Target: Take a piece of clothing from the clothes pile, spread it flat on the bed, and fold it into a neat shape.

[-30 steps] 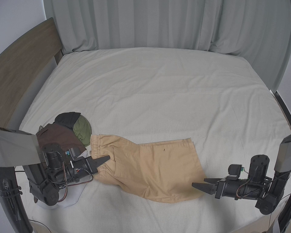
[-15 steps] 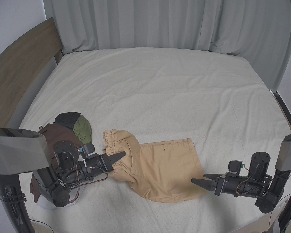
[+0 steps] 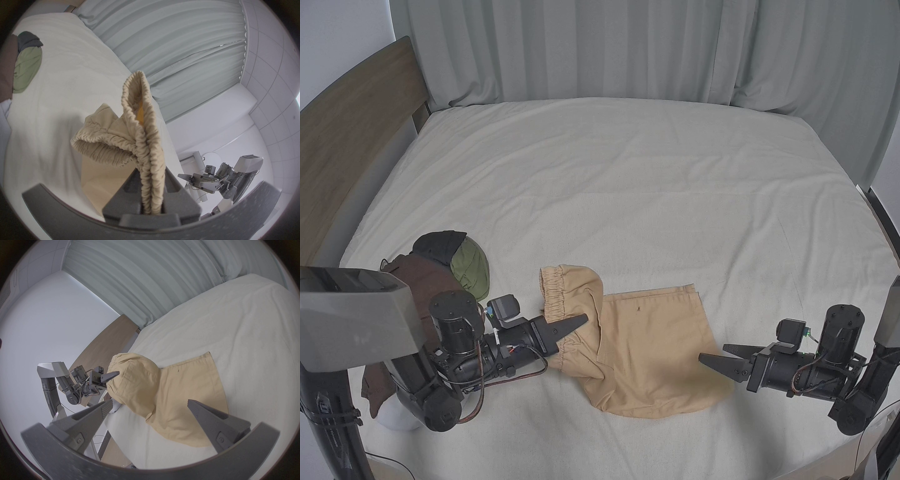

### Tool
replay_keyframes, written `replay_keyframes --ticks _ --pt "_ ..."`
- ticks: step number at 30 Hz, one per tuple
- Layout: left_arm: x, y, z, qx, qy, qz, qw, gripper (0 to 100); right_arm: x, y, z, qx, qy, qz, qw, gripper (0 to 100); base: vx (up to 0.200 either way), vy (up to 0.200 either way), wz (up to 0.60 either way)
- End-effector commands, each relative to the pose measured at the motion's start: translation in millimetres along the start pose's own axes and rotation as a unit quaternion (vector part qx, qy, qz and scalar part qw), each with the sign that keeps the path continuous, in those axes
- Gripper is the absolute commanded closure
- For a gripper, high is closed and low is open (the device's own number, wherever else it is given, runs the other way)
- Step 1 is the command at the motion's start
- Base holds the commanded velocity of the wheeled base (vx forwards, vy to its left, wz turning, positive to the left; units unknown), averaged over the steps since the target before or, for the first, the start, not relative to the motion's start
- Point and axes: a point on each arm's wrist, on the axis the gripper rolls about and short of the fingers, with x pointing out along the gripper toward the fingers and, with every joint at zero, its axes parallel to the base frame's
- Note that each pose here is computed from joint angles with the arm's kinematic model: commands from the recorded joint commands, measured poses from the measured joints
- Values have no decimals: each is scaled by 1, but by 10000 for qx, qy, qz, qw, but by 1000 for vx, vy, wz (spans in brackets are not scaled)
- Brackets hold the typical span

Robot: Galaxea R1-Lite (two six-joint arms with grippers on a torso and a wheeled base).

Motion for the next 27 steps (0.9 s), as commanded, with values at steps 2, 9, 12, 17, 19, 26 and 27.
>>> replay_keyframes --ticks 2,9,12,17,19,26,27 --pt "8 -10 -4 -267 71 -200 9994 100 0 -1 8 -49 -192 -3 9998 0 0 0 0" --pt "20 -11 -7 -778 148 -330 9963 100 0 0 12 -91 -291 18 9995 0 0 0 0" --pt "31 -7 -16 -884 254 -337 9952 100 1 0 14 -100 -319 40 9994 0 0 0 0" --pt "42 -5 -25 -997 367 -382 9936 100 1 0 14 -100 -319 40 9994 0 0 0 0" --pt "47 -9 -28 -1123 413 -459 9918 100 1 0 14 -100 -319 40 9994 0 0 0 0" --pt "58 -13 -37 -1160 517 -573 9902 100 1 0 14 -100 -322 33 9994 0 0 0 0" --pt "59 -13 -39 -1159 546 -586 9900 100 1 0 14 -92 -322 33 9994 0 0 0 0"
